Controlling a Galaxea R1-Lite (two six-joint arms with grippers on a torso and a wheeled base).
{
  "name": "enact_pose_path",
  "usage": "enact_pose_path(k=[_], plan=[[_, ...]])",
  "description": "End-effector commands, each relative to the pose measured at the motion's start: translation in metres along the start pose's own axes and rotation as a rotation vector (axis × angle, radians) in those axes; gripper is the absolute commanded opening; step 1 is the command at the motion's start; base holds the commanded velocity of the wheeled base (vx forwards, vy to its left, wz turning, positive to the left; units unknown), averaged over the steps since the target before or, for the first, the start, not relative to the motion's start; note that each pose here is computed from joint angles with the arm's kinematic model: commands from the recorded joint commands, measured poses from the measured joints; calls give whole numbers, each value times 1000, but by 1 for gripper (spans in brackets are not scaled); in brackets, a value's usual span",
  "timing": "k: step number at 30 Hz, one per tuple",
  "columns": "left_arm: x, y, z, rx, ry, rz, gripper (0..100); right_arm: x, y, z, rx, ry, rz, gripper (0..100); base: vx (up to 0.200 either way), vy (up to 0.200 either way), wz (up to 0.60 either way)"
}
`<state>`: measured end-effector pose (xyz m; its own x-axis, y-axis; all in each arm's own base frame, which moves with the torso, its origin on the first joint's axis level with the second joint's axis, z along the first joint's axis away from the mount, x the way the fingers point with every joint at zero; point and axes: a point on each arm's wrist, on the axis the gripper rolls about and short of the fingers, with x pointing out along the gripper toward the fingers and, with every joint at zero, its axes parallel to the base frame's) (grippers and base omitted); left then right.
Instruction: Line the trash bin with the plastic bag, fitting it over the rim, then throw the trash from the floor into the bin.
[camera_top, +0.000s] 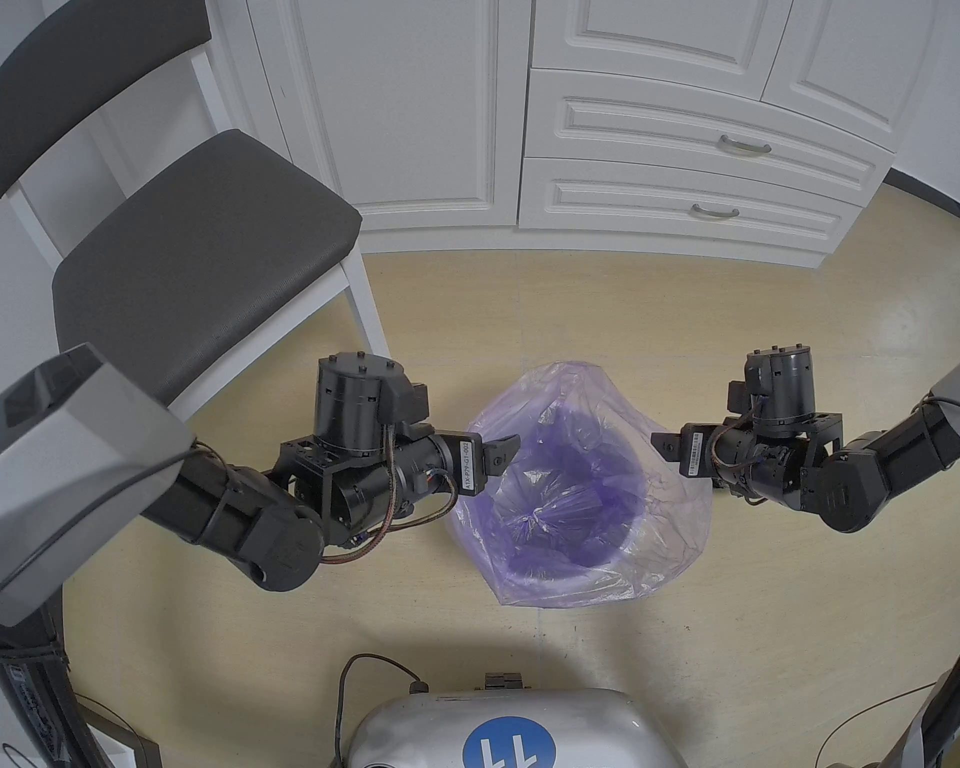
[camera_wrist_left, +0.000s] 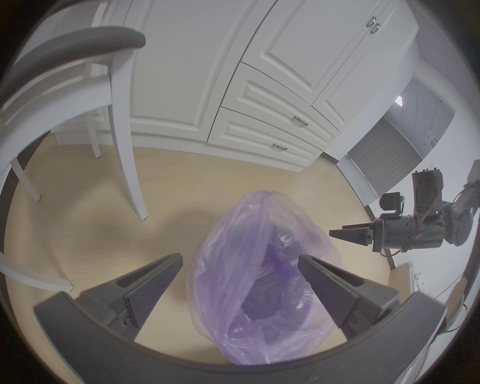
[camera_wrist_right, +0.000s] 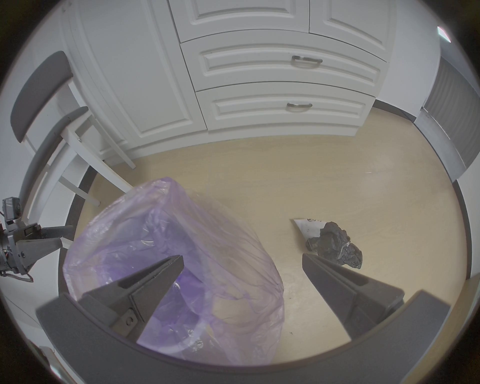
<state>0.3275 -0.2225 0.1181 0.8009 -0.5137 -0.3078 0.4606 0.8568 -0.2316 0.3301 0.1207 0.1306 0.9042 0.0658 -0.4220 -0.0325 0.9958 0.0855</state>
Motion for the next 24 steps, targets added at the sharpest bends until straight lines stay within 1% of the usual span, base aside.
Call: enact_pose_path(k=[1, 5, 11, 13, 17, 20, 24], plan=[[18, 12, -17, -4, 40, 28, 100, 14, -2, -11, -6, 37, -15, 100, 0, 0, 0], [19, 14, -17, -6, 41, 31, 100, 18, -1, -15, -11, 51, -18, 100, 0, 0, 0], [18, 12, -17, -6, 40, 22, 100, 20, -1, -18, -13, 61, -19, 100, 0, 0, 0], [17, 8, -19, -1, 26, 9, 100, 17, 0, -18, -13, 59, -16, 100, 0, 0, 0], [20, 1, -30, 11, 46, -2, 100, 18, 3, -22, -23, 72, -10, 100, 0, 0, 0], [25, 2, -34, 27, 56, 5, 100, 21, 5, -25, -28, 83, -7, 100, 0, 0, 0], [26, 6, -34, 33, 62, 15, 100, 22, 5, -28, -33, 90, -8, 100, 0, 0, 0]])
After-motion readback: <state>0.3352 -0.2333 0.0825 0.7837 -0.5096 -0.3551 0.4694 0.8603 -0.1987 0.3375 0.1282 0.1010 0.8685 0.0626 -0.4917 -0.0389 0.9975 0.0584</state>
